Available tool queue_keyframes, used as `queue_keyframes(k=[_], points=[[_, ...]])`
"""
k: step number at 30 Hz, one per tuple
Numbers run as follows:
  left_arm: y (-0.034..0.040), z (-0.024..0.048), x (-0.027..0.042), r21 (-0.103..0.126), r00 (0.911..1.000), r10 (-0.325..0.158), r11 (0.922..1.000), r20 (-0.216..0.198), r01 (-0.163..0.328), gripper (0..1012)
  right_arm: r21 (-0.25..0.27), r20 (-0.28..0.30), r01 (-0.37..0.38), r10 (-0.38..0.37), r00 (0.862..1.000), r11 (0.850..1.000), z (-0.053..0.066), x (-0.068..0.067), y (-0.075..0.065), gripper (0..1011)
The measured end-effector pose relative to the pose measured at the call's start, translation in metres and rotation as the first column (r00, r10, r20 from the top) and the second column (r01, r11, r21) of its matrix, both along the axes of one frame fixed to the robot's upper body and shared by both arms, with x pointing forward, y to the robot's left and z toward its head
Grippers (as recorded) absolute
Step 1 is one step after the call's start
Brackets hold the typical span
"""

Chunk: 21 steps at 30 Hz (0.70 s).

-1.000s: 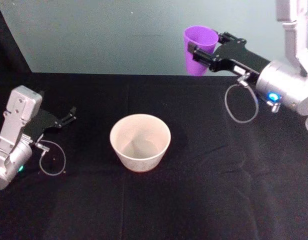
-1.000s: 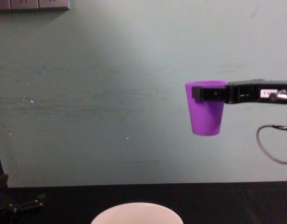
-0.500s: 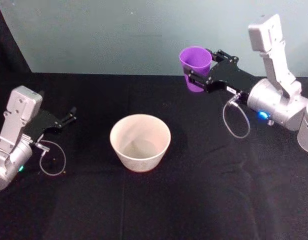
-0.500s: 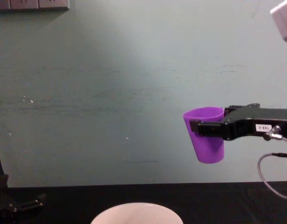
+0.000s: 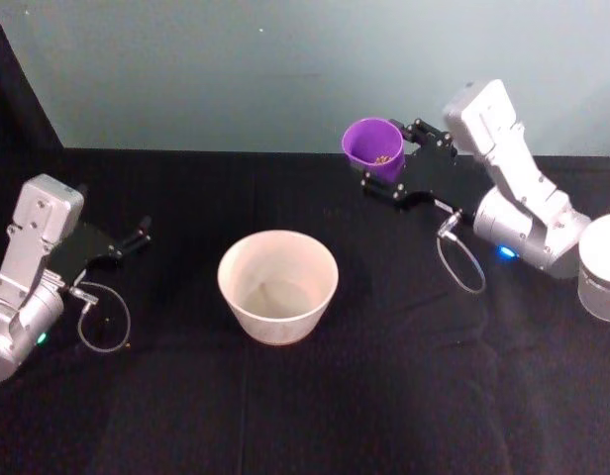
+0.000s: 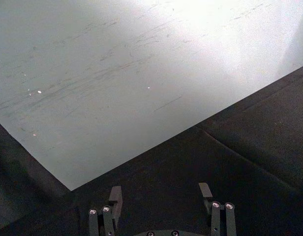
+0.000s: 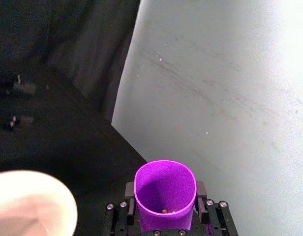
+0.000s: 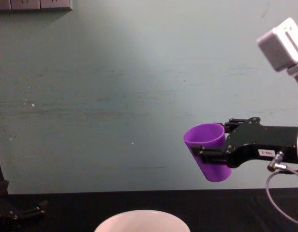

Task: Pick up the cup and pour the mung beans from the cup into the bowl.

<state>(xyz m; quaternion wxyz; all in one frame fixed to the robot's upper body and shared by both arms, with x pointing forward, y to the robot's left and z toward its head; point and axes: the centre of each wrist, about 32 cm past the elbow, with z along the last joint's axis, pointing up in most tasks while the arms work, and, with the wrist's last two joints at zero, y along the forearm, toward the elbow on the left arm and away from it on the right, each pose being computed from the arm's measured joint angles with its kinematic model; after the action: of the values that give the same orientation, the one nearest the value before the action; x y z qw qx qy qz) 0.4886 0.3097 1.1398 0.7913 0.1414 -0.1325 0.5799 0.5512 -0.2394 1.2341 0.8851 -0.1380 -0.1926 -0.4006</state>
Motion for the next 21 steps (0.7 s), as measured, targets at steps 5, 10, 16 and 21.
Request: queue_keyframes(k=[5,10,16,21], points=[[0.0000,0.0000,0.0000,0.000,1.0000,0.000,1.0000,0.000,0.000,1012,-0.087,0.061,-0.008,0.013,0.998,0.996,-0.004,-0.002,0.004,716],[0.0000,0.0000,0.0000,0.000,1.0000,0.000,1.0000,0.000,0.000,1011,-0.167,0.106,-0.020,0.038,0.994,0.986,-0.008,-0.004,0.008,716],[0.0000,0.0000,0.0000,0.000,1.0000,0.000,1.0000,0.000,0.000,1011,-0.243,0.148,-0.032,0.070,0.987,0.969,-0.010,-0.006,0.014,716],[0.0000,0.0000,0.0000,0.000,1.0000,0.000,1.0000,0.000,0.000,1011,-0.291,0.180,-0.038,0.094,0.979,0.956,-0.011,-0.008,0.017,716]])
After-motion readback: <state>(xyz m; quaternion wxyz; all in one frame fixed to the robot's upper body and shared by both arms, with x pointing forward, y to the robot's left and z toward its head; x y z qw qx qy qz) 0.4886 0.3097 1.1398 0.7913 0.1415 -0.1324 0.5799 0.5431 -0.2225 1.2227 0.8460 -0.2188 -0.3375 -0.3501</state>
